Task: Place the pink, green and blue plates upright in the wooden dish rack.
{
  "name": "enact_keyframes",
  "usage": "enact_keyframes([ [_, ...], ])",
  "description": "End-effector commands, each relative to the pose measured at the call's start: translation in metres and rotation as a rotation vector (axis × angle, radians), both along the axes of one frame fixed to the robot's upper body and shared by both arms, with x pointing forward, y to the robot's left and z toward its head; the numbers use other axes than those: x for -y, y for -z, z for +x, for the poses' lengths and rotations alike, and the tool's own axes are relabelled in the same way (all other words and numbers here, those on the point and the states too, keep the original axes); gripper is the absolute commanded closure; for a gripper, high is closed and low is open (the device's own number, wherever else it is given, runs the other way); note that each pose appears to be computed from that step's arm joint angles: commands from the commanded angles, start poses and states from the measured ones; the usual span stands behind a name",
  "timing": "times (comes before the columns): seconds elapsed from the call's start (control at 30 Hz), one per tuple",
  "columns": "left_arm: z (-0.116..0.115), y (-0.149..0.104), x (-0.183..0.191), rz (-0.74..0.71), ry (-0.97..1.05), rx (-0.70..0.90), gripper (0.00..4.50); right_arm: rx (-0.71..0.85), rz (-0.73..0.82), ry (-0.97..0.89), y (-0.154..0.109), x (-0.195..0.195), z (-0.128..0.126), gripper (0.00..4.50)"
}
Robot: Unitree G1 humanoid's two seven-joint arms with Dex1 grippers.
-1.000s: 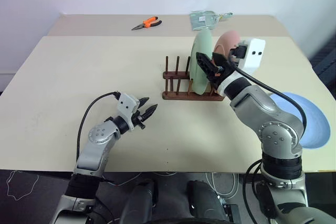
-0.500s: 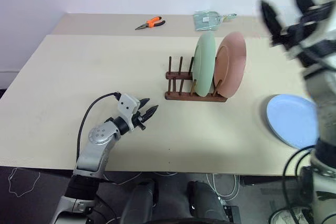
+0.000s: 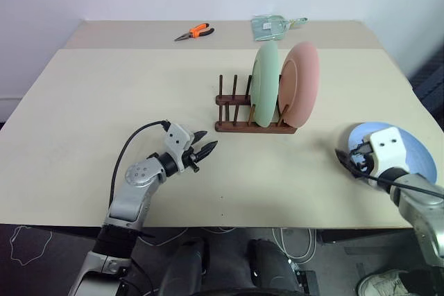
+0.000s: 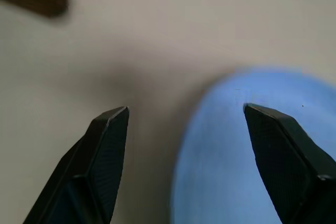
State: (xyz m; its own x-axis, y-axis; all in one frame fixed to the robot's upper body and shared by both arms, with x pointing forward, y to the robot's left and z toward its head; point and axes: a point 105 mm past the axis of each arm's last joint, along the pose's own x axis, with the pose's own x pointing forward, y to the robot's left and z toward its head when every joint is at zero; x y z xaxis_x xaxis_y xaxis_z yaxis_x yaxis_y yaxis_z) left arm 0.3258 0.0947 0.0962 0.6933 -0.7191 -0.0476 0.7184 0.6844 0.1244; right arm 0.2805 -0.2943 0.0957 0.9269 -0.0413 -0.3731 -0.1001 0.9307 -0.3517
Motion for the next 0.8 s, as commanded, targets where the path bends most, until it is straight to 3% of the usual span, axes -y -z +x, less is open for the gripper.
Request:
enact_keyframes([
  [0.03, -0.005, -0.010, 0.010, 0.001, 0.050, 0.044, 2.40, -0.002, -0.058, 0.093, 0.005, 0.014, 0.000, 1.51],
  [0.07, -0.006, -0.011, 0.012, -0.004, 0.060, 0.045, 2.40, -0.004, -0.046, 0.113, 0.007, 0.015, 0.001, 1.83],
  [0.23, -0.007, -0.014, 0.015, -0.011, 0.071, 0.047, 2.40, 0.019, -0.021, 0.135, 0.003, 0.013, 0.007, 4.44],
  [0.3, -0.007, -0.014, 0.015, -0.011, 0.070, 0.047, 2.40, 0.086, -0.034, 0.101, -0.013, 0.005, 0.014, 4.48],
  [0.37, -0.007, -0.013, 0.014, -0.010, 0.068, 0.047, 2.40, 0.239, -0.053, 0.056, -0.050, -0.004, 0.025, 4.48],
  [0.53, -0.005, -0.013, 0.007, -0.004, 0.038, 0.053, 2.40, 0.711, 0.025, -0.075, -0.176, -0.040, 0.036, 4.48],
  [0.6, -0.001, -0.013, 0.000, -0.002, 0.002, 0.066, 2.40, 0.871, 0.144, -0.181, -0.221, -0.062, 0.028, 4.48],
  [0.67, 0.004, -0.015, -0.008, 0.004, -0.038, 0.087, 2.40, 0.962, 0.405, -0.315, -0.255, -0.082, 0.018, 4.48],
  [0.7, 0.006, -0.016, -0.011, 0.000, -0.055, 0.094, 2.40, 0.972, 0.566, -0.409, -0.266, -0.094, 0.012, 4.48],
  [0.8, 0.008, -0.017, -0.019, 0.010, -0.086, 0.110, 2.40, 0.944, 0.859, -0.727, -0.290, -0.135, -0.015, 4.48],
])
